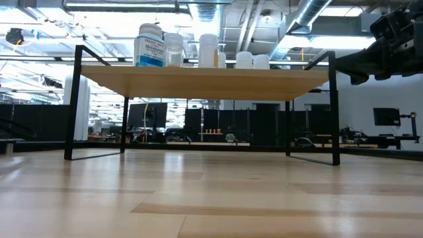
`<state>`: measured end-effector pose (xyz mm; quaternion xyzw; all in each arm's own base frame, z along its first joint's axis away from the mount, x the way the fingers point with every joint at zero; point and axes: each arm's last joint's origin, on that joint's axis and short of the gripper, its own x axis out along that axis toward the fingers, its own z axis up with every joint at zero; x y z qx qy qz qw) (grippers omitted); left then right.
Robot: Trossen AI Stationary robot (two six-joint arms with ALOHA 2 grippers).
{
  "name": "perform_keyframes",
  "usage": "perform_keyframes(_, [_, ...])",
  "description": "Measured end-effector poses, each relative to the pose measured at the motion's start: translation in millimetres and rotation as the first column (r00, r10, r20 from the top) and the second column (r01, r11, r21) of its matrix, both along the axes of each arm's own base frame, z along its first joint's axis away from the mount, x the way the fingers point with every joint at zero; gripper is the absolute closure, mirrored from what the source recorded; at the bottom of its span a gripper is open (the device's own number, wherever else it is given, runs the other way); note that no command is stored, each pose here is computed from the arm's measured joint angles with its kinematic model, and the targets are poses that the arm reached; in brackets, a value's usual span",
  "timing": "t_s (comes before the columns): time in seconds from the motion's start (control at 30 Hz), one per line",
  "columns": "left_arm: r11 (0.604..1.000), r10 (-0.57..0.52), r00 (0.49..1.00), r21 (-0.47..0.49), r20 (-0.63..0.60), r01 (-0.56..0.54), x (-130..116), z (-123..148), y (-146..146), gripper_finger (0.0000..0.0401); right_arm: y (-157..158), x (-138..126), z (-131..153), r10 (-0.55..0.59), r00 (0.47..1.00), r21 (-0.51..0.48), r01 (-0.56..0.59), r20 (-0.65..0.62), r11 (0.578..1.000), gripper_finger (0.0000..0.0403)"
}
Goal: Pick and place medicine bottles onto shelf by color
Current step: Return to Home Position
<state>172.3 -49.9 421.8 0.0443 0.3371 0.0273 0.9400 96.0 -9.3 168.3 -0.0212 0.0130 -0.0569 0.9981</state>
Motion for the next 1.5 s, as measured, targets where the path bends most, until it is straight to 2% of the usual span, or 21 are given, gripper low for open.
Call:
perform_keyframes(0.07, [0.998, -0.003, 1.000, -0.056, 0.025, 0.004, -6.2, 3.3, 1.8, 0.0135, 0.0, 0.0, 0.0, 0.000, 1.000, 0.000, 0.000, 0.000, 1.000, 0.0317])
perform_keyframes(0.13, [0.998, -0.001, 0.998, -0.063, 0.059, 0.005, -7.6, -0.4, 2.4, 0.0135, 0.0, 0.0, 0.0, 0.000, 1.000, 0.000, 0.000, 0.000, 1.000, 0.0317])
perform_keyframes(0.3, [0.999, -0.021, 0.996, 0.049, 0.085, 0.017, 4.9, -37.9, 4.5, 0.0135, 0.0, 0.0, 0.0, 0.000, 1.000, 0.000, 0.000, 0.000, 1.000, 0.0317])
perform_keyframes(0.37, [0.997, 0.006, 0.989, 0.069, 0.149, -0.017, 12.5, -49.5, 5.2, 0.0135, 0.0, 0.0, 0.0, 0.000, 1.000, 0.000, 0.000, 0.000, 1.000, 0.0317])
perform_keyframes(0.47, [0.994, 0.095, 0.956, 0.019, 0.278, -0.104, 24.0, -56.5, 5.9, 0.0136, 0.0, 0.0, 0.0, 0.000, 1.000, 0.000, 0.000, 0.000, 1.000, 0.0317])
perform_keyframes(0.6, [0.990, 0.139, 0.935, -0.027, 0.327, -0.137, 26.8, -57.1, 6.5, 0.0136, 0.0, 0.0, 0.0, 0.000, 1.000, 0.000, 0.000, 0.000, 1.000, 0.0317])
perform_keyframes(0.77, [0.990, 0.139, 0.931, -0.048, 0.339, -0.130, 1.6, -47.8, 12.8, 0.0136, 0.0, 0.0, 0.0, 0.000, 1.000, 0.000, 0.000, 0.000, 1.000, 0.0317])
perform_keyframes(0.93, [0.968, 0.219, 0.872, -0.213, 0.439, -0.136, -33.5, -37.7, 29.2, 0.0136, 0.0, 0.0, 0.0, 0.000, 1.000, 0.000, 0.000, 0.000, 1.000, 0.0317])
perform_keyframes(1.1, [0.985, 0.146, 0.846, -0.159, 0.513, -0.074, -43.6, -36.6, 50.0, 0.0136, 0.0, 0.0, 0.0, 0.000, 1.000, 0.000, 0.000, 0.000, 1.000, 0.0317])
perform_keyframes(1.23, [0.974, 0.184, 0.857, -0.209, 0.481, -0.091, -53.3, -48.3, 58.0, 0.0136, 0.0, 0.0, 0.0, 0.000, 1.000, 0.000, 0.000, 0.000, 1.000, 0.0317])
perform_keyframes(1.33, [0.964, 0.218, 0.831, -0.243, 0.511, -0.104, -72.2, -59.5, 58.3, 0.0136, 0.0, 0.0, 0.0, 0.000, 1.000, 0.000, 0.000, 0.000, 1.000, 0.0317])
perform_keyframes(1.5, [0.963, 0.234, 0.797, -0.243, 0.557, -0.113, -101.5, -95.4, 57.4, 0.0136, 0.0, 0.0, 0.0, 0.000, 1.000, 0.000, 0.000, 0.000, 1.000, 0.0317])
